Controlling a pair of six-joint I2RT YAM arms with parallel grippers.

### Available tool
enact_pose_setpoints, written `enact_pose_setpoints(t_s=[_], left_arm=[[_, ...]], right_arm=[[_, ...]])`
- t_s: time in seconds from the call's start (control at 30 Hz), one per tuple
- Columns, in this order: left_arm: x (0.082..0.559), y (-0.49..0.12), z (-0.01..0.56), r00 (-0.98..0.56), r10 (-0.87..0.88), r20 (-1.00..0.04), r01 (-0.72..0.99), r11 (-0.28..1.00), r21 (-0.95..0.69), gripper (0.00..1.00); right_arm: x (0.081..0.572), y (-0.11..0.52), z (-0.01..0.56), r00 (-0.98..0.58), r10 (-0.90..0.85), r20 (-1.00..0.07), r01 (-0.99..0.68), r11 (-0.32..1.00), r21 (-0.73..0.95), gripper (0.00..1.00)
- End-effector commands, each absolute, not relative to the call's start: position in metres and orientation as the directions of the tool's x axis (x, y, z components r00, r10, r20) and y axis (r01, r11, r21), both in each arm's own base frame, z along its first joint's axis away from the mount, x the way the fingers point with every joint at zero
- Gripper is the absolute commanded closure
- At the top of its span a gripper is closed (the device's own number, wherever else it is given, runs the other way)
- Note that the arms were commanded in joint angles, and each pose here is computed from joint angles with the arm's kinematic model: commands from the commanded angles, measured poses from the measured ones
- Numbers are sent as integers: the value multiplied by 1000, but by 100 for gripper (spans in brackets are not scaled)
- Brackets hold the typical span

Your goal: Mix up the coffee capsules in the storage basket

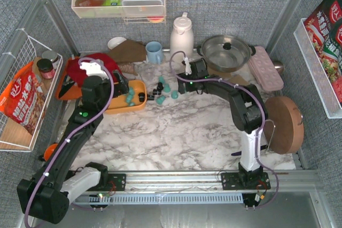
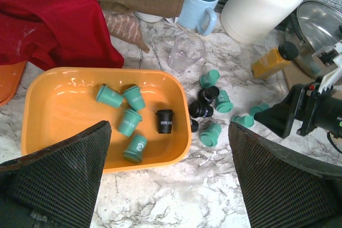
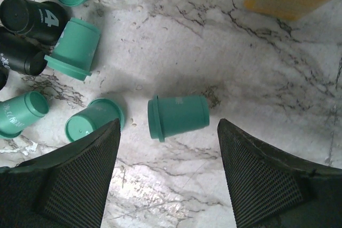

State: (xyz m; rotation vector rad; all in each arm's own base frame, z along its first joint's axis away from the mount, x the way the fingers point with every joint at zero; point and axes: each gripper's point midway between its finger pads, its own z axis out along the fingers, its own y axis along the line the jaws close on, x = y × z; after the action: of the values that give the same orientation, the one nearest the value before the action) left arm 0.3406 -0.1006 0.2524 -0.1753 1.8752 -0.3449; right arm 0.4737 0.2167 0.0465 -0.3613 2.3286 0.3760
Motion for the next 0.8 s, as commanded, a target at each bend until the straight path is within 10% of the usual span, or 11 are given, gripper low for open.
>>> enact_pose_setpoints(t_s=[0.0,0.77], left_arm=[[339,-105,251,-337,-276,-900,78,945,-319,1],[339,-107,243,-350,-271,-897,85,944,-318,1]], right_arm=[[468,215,38,-715,-243,-655,-432,890,142,22],[476,215,29,-714,-362,-599,-541,828,145,36]])
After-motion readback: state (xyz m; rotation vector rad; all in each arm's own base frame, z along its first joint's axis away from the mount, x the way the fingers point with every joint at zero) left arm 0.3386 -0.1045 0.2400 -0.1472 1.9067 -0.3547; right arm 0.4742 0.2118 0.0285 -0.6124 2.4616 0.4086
